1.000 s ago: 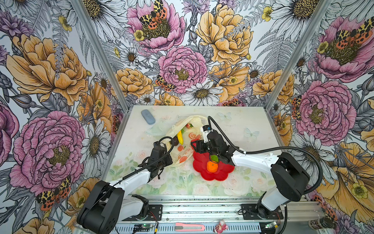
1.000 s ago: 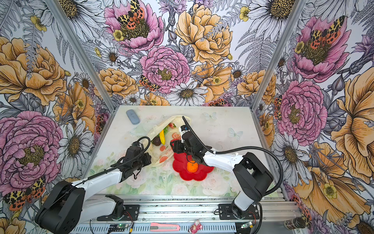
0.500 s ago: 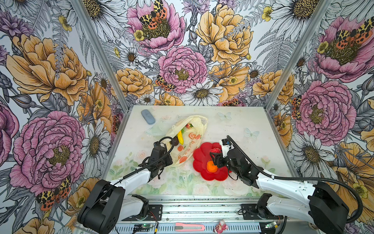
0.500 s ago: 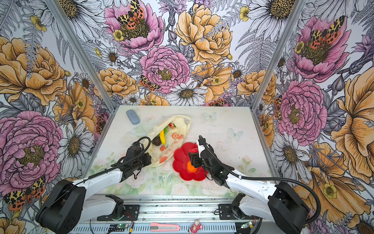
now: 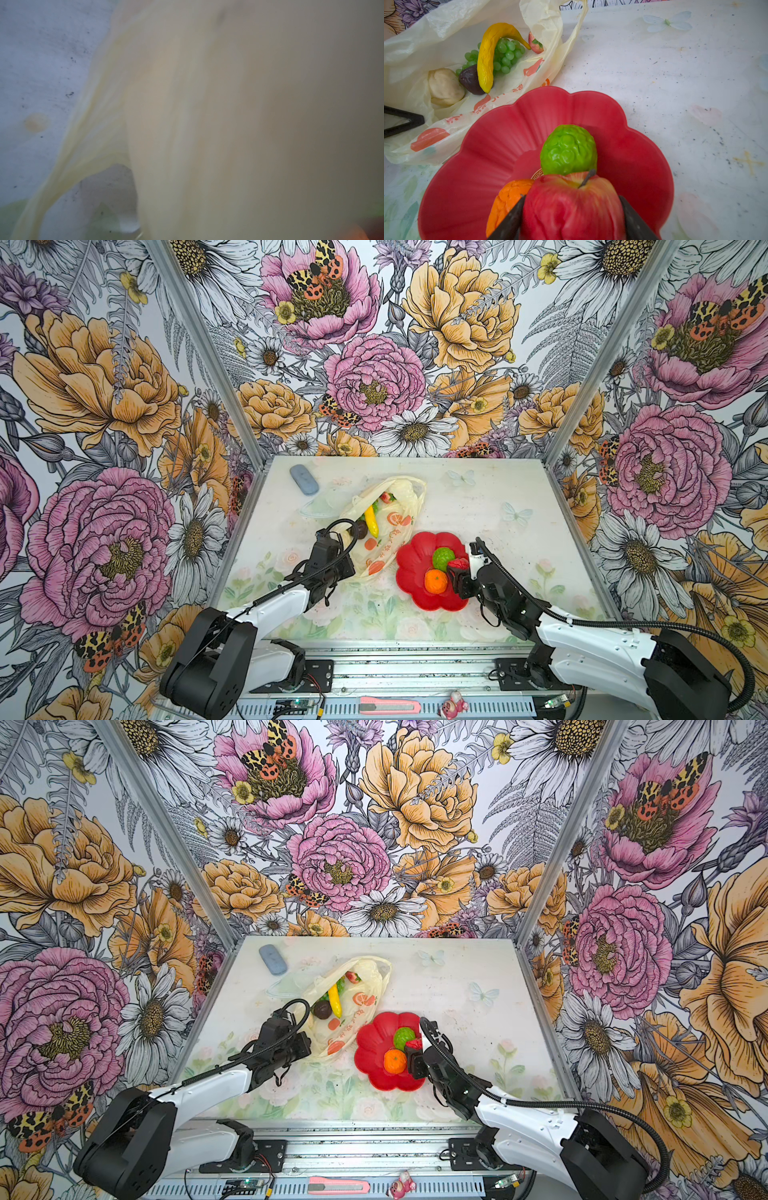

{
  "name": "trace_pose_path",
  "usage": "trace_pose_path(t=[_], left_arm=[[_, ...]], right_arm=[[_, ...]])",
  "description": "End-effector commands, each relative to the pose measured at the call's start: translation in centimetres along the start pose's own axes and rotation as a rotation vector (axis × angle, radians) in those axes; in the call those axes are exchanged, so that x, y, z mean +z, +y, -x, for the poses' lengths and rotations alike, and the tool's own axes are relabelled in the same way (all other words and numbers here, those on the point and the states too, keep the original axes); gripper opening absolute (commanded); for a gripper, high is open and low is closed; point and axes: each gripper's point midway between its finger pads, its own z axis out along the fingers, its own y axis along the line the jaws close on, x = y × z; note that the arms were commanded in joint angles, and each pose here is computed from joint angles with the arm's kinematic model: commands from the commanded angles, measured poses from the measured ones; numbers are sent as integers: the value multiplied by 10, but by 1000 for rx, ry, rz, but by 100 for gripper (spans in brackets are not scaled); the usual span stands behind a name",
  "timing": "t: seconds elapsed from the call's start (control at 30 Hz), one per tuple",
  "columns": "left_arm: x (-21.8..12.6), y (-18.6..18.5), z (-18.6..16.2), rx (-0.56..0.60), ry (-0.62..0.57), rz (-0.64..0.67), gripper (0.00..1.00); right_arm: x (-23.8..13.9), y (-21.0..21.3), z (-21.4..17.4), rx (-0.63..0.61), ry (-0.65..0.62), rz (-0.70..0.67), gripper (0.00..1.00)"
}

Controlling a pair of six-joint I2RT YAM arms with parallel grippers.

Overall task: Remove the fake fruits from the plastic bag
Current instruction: 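Lower the red apple into the red plate and open the right gripper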

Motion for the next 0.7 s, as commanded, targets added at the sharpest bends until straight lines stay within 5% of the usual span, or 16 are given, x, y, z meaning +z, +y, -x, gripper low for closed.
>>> trace_pose_path(t=[0.0, 0.43, 0.67], left_arm=[[-2, -4, 10, 14, -26, -3, 9], [-3, -5, 16, 17, -34, 9, 9], [-4, -4, 16, 19, -34, 17, 9]], right_arm=[[-2, 0, 9, 9, -70, -1, 54], [4, -3, 0, -24, -68, -4, 56], [6, 3, 1, -36, -57, 18, 66]])
